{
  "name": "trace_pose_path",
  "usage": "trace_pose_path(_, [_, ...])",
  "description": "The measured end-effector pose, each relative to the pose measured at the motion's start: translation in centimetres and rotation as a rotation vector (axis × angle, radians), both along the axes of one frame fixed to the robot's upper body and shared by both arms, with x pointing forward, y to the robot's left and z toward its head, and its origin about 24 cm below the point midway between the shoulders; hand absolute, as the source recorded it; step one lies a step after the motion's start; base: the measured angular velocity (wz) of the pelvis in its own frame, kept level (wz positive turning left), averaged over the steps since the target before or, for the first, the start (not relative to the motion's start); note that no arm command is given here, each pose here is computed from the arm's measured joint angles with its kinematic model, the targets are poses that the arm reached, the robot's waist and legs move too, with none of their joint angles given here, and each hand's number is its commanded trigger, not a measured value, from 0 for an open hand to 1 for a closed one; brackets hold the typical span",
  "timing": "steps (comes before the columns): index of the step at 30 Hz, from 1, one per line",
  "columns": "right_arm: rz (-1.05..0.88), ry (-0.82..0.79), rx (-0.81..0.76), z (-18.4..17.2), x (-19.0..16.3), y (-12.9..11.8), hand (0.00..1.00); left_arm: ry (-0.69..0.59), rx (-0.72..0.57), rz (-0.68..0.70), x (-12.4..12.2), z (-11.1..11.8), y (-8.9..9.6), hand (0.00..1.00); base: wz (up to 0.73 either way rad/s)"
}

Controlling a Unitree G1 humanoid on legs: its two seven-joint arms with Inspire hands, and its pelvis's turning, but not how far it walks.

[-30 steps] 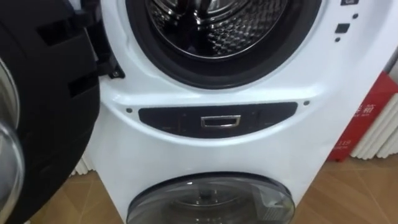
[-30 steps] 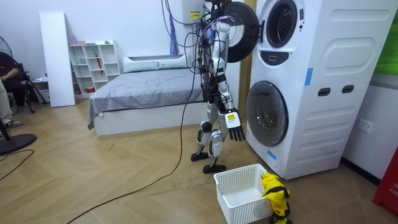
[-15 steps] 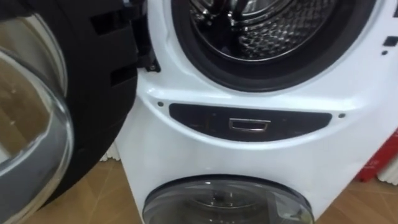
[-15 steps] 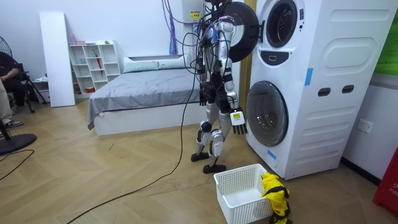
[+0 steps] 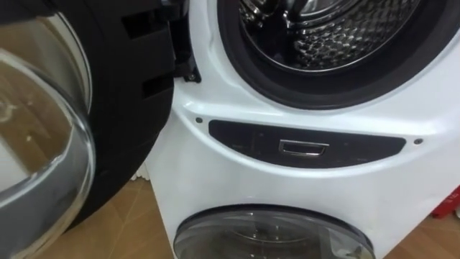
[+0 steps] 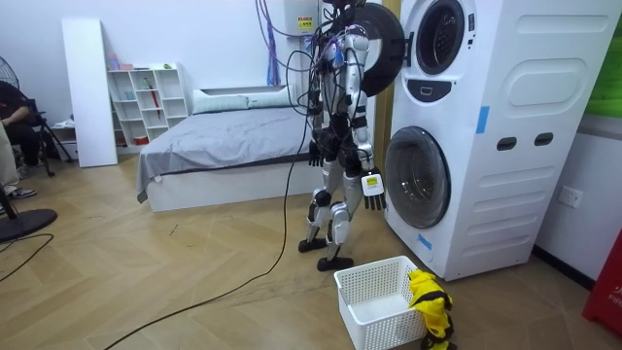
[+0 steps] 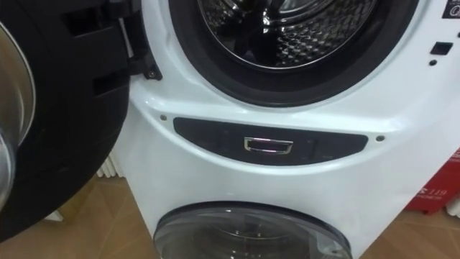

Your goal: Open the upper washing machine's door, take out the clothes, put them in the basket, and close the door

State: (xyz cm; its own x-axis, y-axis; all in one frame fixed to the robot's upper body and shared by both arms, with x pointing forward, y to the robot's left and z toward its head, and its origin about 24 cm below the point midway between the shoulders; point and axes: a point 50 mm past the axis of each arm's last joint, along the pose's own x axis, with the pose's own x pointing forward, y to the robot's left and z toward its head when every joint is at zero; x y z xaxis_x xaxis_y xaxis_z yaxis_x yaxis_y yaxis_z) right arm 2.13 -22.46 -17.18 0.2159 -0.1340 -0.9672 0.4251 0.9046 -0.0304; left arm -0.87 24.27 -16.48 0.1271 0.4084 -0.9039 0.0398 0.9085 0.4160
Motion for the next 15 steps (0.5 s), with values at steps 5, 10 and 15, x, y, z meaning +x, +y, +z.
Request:
trace_pose_path(5, [0.028,-0.004,-0.005,0.0,0.3,-0.1,0.0,-0.003,-0.001,0.0,0.2,0.0,0.0,0.0,-0.17])
trace_pose_path(10, [0.059,-0.018,-0.003,0.1,0.7,0.0,0.0,-0.019,-0.002,0.012,0.7,0.0,0.0,0.0,-0.07])
trace_pose_path(15, [0.072,-0.018,-0.004,0.1,0.8,0.1,0.0,-0.079,0.015,0.064,2.0,0.2,0.2,0.0,0.0])
